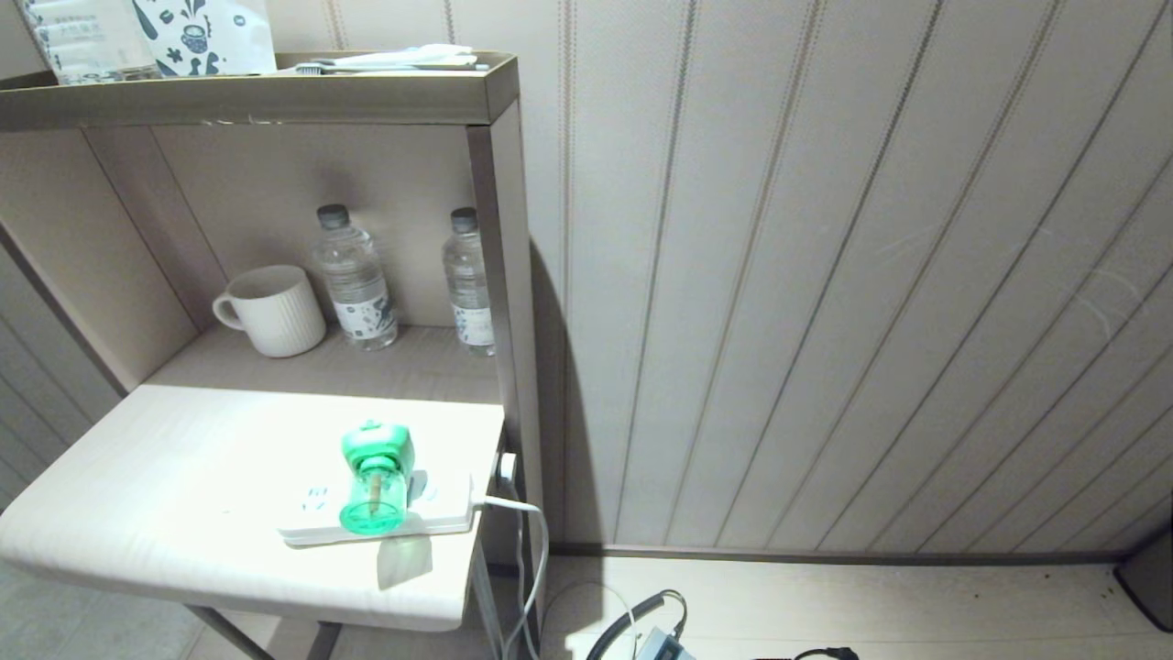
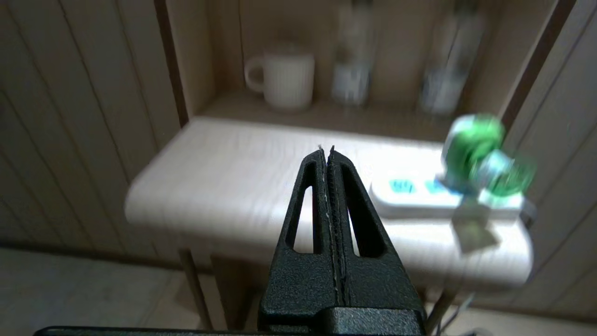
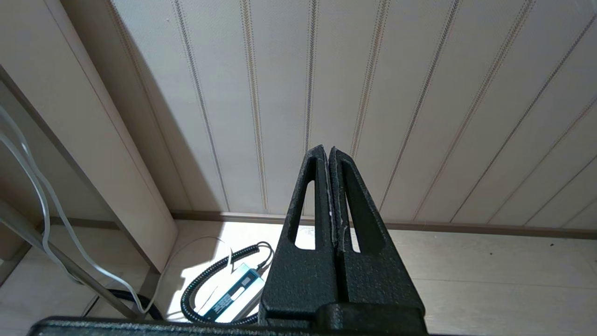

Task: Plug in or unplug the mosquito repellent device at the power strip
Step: Hold the socket with your right hand and unplug it with your left hand

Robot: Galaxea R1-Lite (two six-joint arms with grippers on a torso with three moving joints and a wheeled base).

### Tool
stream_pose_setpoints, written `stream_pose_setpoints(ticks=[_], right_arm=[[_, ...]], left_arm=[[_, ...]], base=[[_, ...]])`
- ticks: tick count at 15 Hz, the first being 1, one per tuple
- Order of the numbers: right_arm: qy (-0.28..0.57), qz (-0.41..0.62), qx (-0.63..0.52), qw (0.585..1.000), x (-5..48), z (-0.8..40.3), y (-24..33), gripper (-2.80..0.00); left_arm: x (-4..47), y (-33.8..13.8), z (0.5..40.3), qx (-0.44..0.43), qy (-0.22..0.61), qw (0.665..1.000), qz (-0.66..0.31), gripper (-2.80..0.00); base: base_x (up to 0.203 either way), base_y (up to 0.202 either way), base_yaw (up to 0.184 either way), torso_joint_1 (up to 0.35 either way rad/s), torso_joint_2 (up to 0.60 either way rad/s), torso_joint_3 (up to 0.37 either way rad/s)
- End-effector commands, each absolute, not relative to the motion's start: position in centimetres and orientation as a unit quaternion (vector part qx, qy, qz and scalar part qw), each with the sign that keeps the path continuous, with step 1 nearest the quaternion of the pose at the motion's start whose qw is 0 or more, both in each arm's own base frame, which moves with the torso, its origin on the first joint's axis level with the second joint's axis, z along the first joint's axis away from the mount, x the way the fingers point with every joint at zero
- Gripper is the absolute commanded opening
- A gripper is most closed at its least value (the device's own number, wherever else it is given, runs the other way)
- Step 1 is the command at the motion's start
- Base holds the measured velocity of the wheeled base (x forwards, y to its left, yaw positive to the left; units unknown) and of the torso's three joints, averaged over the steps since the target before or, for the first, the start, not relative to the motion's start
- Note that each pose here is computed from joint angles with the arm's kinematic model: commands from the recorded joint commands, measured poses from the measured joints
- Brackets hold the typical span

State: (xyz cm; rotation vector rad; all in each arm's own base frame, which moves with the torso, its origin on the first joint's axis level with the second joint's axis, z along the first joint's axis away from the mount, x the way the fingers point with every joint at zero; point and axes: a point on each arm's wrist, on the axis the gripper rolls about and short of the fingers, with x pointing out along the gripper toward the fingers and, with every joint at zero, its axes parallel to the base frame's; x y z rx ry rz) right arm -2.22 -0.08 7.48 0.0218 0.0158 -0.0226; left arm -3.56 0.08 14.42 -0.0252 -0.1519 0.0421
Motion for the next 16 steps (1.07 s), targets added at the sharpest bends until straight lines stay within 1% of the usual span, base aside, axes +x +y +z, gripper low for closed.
stream_pose_setpoints(ticks=[1,2,4,5,7,8,9,10,12,13,14,16], right_arm=[[0.007,-0.010,0.008,1.000,-2.2,7.5,-0.1,-2.80],[0.006,-0.007,0.007,1.000,-2.2,7.5,-0.1,-2.80],[0.007,-0.009,0.011,1.000,-2.2,7.5,-0.1,-2.80],[0.007,-0.009,0.010,1.000,-2.2,7.5,-0.1,-2.80],[0.007,-0.009,0.010,1.000,-2.2,7.5,-0.1,-2.80],[0.007,-0.009,0.010,1.000,-2.2,7.5,-0.1,-2.80],[0.007,-0.009,0.010,1.000,-2.2,7.5,-0.1,-2.80],[0.007,-0.009,0.010,1.000,-2.2,7.5,-0.1,-2.80],[0.007,-0.009,0.010,1.000,-2.2,7.5,-0.1,-2.80],[0.007,-0.009,0.010,1.000,-2.2,7.5,-0.1,-2.80],[0.007,-0.009,0.010,1.000,-2.2,7.5,-0.1,-2.80],[0.007,-0.009,0.010,1.000,-2.2,7.5,-0.1,-2.80]], left_arm=[[-4.4,0.1,23.2,-0.023,-0.117,0.992,0.027,-2.80],[-4.6,0.1,26.9,-0.029,-0.123,0.992,0.029,-2.80],[-2.1,0.1,32.9,-0.043,-0.064,0.996,0.033,-2.80],[-0.5,0.1,35.1,-0.055,-0.019,0.998,0.036,-2.80],[2.9,0.1,38.1,-0.083,0.089,0.992,0.031,-2.80],[4.7,0.0,38.6,-0.101,0.150,0.983,0.020,-2.80],[6.8,-0.2,38.7,-0.121,0.225,0.967,0.006,-2.80],[8.7,-0.5,38.3,-0.139,0.290,0.947,-0.004,-2.80],[12.4,-1.7,37.2,-0.171,0.390,0.904,-0.022,-2.80],[13.9,-2.9,36.6,-0.174,0.427,0.887,-0.038,-2.80],[14.8,-4.2,36.1,-0.170,0.449,0.876,-0.049,-2.80],[17.3,-7.9,34.4,-0.157,0.491,0.856,-0.033,-2.80]], base=[[0.000,0.000,0.000,0.000,0.00,0.000],[0.000,0.000,0.000,0.000,0.00,0.000],[0.000,0.000,0.000,0.000,0.00,0.000],[0.000,0.000,0.000,0.000,0.00,0.000],[0.000,0.000,0.000,0.000,0.00,0.000],[0.000,0.000,0.000,0.000,0.00,0.000],[0.000,0.000,0.000,0.000,0.00,0.000],[0.000,0.000,0.000,0.000,0.00,0.000],[0.000,0.000,0.000,0.000,0.00,0.000],[0.000,0.000,0.000,0.000,0.00,0.000],[0.000,0.000,0.000,0.000,0.00,0.000],[0.000,0.000,0.000,0.000,0.00,0.000]])
